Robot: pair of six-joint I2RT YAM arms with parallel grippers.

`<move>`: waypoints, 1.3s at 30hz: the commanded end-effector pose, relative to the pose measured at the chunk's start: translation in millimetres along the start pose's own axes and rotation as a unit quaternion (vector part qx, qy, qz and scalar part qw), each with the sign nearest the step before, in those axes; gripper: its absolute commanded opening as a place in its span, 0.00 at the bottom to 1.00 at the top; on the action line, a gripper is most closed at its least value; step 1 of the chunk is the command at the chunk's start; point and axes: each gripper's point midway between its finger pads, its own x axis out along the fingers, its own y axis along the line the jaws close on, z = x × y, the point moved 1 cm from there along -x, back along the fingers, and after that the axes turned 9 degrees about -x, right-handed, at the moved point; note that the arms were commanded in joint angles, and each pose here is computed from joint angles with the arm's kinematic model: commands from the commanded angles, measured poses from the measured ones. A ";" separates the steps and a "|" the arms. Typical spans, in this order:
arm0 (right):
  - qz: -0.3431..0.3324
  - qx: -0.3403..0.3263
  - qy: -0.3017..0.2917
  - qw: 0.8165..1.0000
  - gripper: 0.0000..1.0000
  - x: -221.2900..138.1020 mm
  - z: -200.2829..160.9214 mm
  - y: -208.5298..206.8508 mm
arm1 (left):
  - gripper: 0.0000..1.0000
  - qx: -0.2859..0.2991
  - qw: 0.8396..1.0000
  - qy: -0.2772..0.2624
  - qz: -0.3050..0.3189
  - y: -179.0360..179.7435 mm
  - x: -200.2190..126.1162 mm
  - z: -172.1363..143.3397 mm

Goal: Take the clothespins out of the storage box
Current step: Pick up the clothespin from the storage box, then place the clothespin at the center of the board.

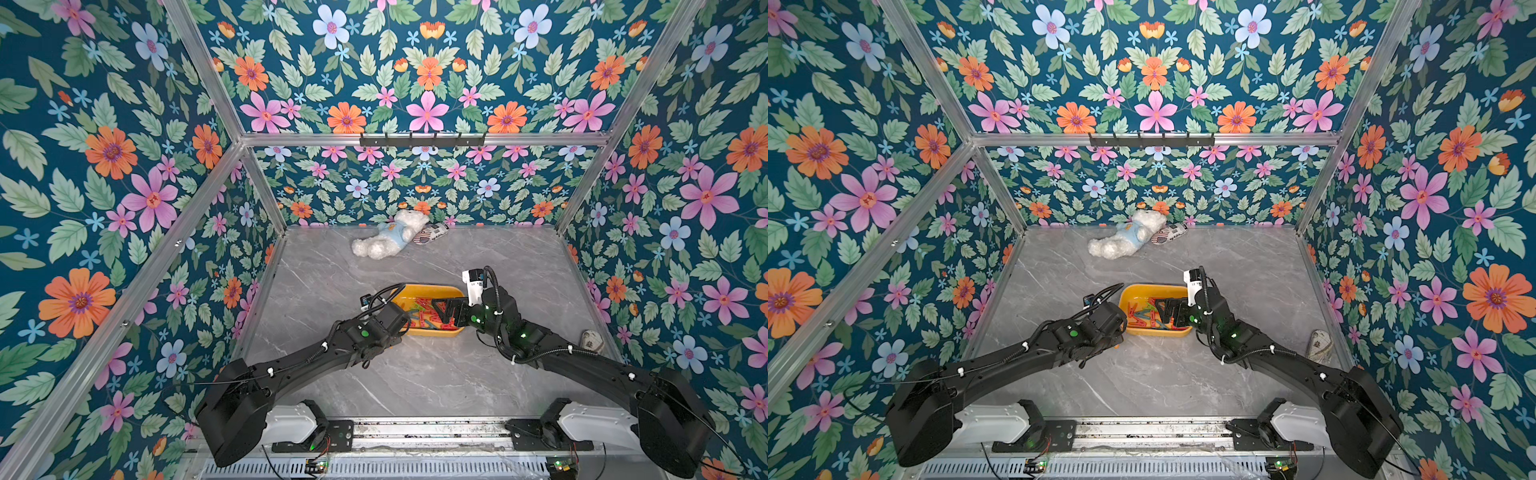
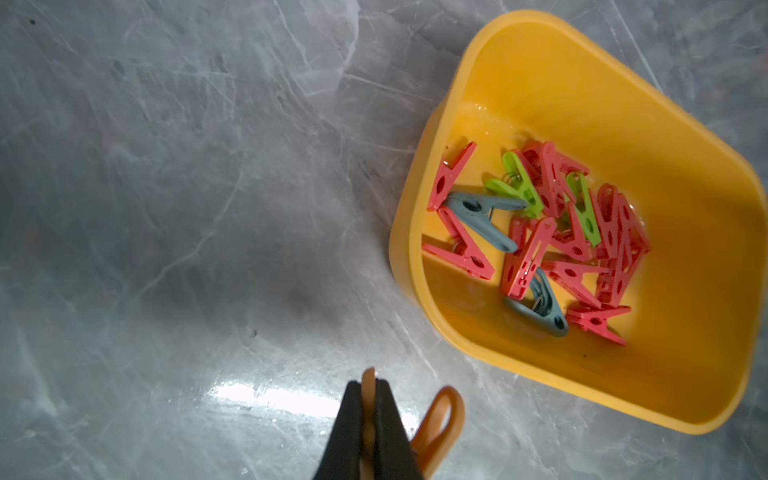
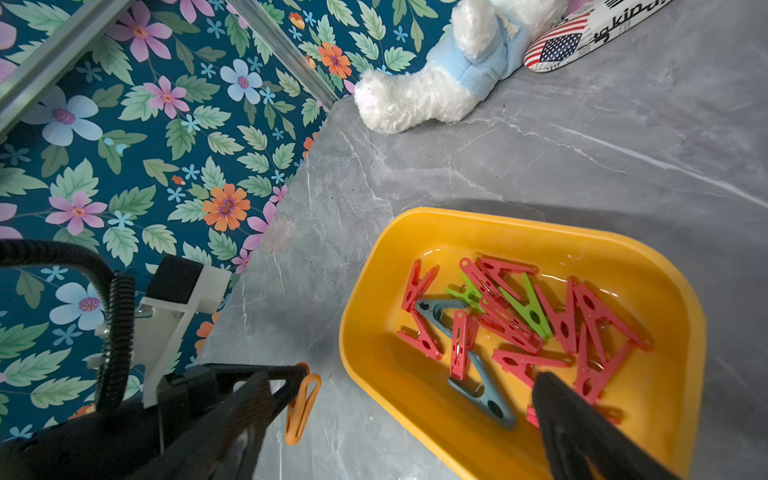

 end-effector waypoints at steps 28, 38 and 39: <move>-0.035 -0.001 0.013 0.999 0.99 -5.5 -6.8 -7.7 | 0.31 0.001 0.999 0.052 0.011 -7.7 43.8 -55.0; -0.071 0.001 0.035 0.997 0.99 9.7 -1.3 -13.9 | 0.46 0.010 1.000 0.009 -0.017 -26.1 5.3 -22.1; -0.075 0.001 0.035 0.997 0.99 11.0 0.3 -14.4 | 0.50 0.014 1.000 0.001 -0.022 -28.9 0.2 -16.4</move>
